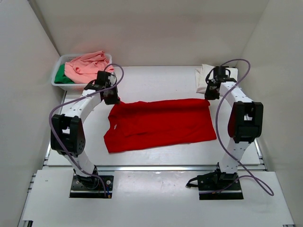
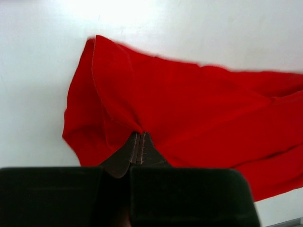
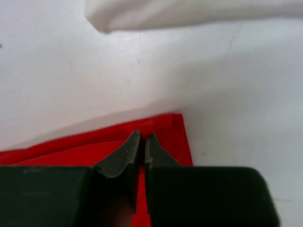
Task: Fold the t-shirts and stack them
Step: Fold the other side of the tshirt into a rectangle
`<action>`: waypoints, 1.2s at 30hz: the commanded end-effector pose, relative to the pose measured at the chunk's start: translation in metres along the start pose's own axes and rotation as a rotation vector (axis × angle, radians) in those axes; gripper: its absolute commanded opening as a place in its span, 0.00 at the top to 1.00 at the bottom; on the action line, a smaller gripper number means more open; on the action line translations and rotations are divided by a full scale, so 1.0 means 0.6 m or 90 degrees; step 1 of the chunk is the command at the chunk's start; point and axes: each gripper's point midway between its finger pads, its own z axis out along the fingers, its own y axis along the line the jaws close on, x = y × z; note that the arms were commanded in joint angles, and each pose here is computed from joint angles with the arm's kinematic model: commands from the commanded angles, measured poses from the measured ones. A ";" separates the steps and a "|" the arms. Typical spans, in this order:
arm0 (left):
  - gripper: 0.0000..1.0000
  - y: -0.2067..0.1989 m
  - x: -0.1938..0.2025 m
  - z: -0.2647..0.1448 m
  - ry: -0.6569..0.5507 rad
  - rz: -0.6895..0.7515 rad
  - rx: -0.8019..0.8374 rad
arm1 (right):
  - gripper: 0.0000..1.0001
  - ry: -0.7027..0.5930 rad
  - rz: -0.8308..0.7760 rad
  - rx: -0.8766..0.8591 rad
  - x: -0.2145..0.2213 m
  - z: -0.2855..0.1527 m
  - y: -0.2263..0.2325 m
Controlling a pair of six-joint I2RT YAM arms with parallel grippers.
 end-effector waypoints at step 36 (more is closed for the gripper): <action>0.77 0.024 0.252 -0.145 0.039 -0.045 -0.017 | 0.80 0.104 0.010 0.134 0.183 -0.125 -0.107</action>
